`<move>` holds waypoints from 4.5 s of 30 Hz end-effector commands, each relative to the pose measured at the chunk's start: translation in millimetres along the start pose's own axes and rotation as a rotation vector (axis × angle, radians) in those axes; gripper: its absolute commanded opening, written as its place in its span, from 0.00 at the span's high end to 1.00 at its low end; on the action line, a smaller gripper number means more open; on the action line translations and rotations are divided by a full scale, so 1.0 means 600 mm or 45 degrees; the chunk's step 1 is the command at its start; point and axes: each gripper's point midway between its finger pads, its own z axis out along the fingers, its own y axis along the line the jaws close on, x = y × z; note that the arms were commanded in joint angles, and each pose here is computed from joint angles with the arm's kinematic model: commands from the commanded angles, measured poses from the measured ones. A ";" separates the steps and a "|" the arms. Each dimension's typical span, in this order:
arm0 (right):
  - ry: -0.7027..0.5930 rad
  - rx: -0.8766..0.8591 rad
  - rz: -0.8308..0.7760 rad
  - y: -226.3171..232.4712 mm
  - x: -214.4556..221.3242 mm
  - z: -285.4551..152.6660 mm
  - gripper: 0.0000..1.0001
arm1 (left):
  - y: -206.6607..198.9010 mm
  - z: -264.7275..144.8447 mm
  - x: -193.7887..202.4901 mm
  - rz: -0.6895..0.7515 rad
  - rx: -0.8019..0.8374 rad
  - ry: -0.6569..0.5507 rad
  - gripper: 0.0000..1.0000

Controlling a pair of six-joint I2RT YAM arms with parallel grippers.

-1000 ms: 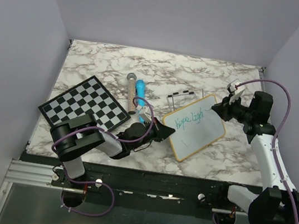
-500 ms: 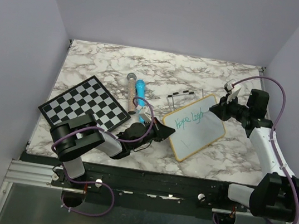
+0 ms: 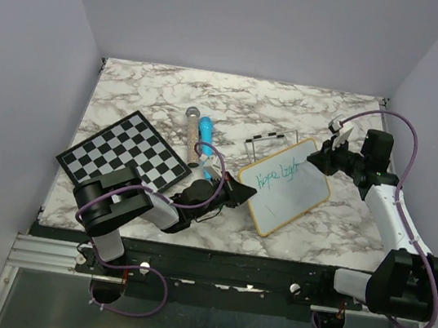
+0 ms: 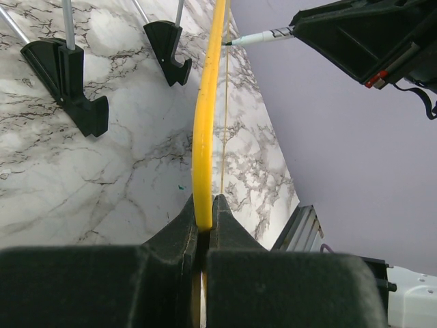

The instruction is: Write a sentence on the whiteboard

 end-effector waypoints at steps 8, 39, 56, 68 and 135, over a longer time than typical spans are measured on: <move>-0.033 0.143 -0.019 -0.042 -0.021 0.000 0.99 | -0.005 -0.005 0.009 0.047 0.027 0.042 1.00; 0.011 -0.005 -0.003 -0.004 0.003 0.002 0.99 | -0.004 -0.005 0.010 0.039 0.023 0.040 1.00; 0.121 0.066 -0.011 -0.012 0.041 -0.009 0.99 | -0.003 -0.005 0.008 0.034 0.018 0.036 1.00; -0.014 0.185 -0.049 -0.044 -0.022 -0.015 1.00 | -0.004 -0.003 0.009 0.040 0.019 0.040 1.00; 0.150 0.061 -0.015 -0.013 0.047 -0.008 1.00 | -0.006 -0.003 0.010 0.039 0.031 0.041 1.00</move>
